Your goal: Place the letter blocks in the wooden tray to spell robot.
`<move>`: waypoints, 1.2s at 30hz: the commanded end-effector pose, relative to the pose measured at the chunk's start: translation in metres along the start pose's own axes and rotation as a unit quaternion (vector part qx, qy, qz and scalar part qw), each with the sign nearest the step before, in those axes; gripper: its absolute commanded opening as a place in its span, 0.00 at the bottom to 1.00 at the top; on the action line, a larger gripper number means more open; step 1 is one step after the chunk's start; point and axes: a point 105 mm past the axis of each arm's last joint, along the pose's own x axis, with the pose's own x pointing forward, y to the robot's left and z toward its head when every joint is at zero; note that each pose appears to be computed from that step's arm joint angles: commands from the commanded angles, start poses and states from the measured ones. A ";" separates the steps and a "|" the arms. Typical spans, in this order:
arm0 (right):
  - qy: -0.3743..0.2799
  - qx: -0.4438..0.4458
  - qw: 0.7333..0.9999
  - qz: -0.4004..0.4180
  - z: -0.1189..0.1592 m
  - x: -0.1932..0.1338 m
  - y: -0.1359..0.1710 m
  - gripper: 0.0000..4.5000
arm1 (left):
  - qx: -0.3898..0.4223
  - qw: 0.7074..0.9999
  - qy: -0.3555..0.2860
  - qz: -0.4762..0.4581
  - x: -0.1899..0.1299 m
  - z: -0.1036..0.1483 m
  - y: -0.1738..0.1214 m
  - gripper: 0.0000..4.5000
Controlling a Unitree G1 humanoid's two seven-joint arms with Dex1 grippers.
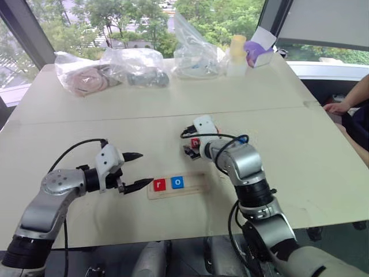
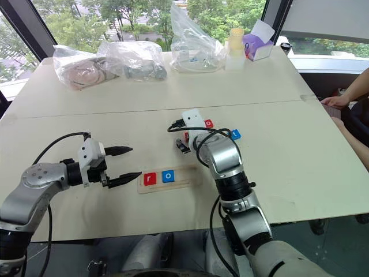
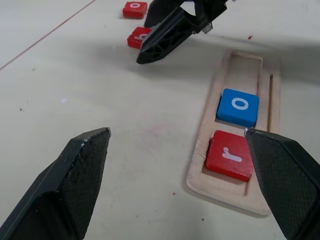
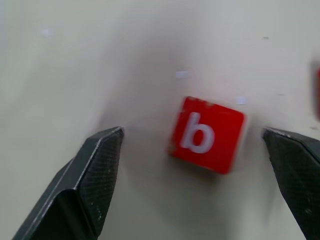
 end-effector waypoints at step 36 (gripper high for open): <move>0.053 0.000 0.998 0.018 -0.092 -0.102 -0.068 0.26 | 0.012 0.999 -0.045 -0.023 0.014 0.023 0.002 1.00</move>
